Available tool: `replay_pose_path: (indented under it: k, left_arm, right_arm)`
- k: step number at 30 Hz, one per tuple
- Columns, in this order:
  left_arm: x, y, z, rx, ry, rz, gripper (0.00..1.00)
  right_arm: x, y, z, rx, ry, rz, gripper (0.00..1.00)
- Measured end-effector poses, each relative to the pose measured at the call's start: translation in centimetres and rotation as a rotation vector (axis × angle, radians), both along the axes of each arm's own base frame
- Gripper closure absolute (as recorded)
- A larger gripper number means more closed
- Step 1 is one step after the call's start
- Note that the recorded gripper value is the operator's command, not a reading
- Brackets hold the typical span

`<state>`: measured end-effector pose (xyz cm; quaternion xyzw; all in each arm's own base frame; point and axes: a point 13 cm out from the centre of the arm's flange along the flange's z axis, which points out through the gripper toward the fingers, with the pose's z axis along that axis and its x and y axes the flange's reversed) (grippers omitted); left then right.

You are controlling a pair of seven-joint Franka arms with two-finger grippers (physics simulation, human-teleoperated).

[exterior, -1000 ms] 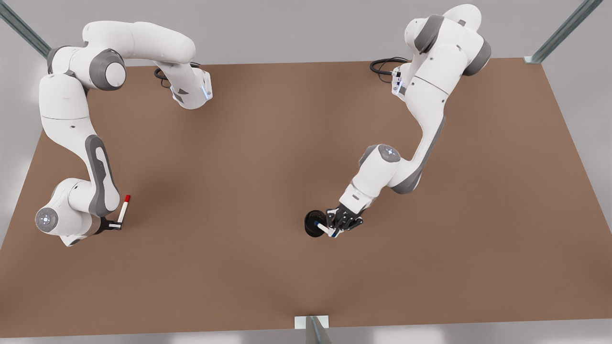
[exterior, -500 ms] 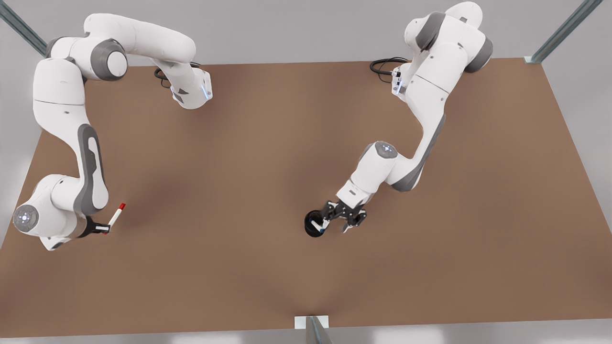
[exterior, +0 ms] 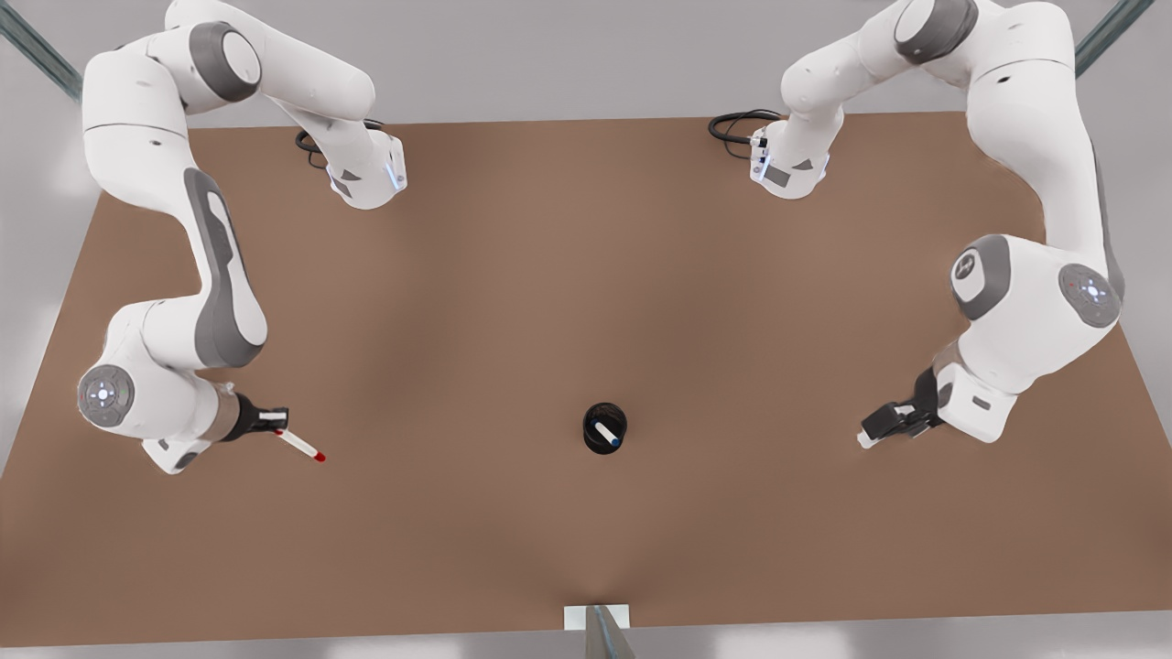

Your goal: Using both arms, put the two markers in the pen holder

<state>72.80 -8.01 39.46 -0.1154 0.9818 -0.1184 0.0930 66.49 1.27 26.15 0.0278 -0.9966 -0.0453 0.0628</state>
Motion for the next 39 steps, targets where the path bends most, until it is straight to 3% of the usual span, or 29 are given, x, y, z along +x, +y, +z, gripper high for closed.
replay_pose_path:
  k: [7, 11, 18, 25, 33, 39]
  left_arm:
    - [-7.4, 5.3, 5.7, 0.269, 0.160, -0.052, 0.00]
    - [-9.5, 5.8, 5.9, 0.272, 0.230, -0.052, 0.00]
    - [-9.8, 4.9, 4.2, 0.241, 0.270, -0.125, 0.00]
    - [-9.9, 4.5, 4.1, 0.236, 0.270, -0.173, 0.00]
    - [-10.1, 4.0, 4.5, 0.234, 0.262, -0.212, 0.00]
    - [-10.3, 3.2, 4.8, 0.235, 0.258, -0.239, 0.00]
  right_arm:
    - [-3.1, 19.3, 2.4, 0.046, 0.023, 0.046, 0.76]
    - [-6.2, 32.0, 4.7, 0.076, 0.018, 0.023, 0.76]
    - [-9.4, 41.6, 5.2, 0.077, 0.049, -0.165, 0.76]
    - [-10.9, 48.8, 4.2, 0.036, 0.009, -0.363, 0.76]
    - [-10.2, 52.0, 3.6, 0.089, -0.003, -0.604, 0.76]
    - [-7.6, 52.6, 1.6, 0.122, -0.047, -0.761, 0.76]
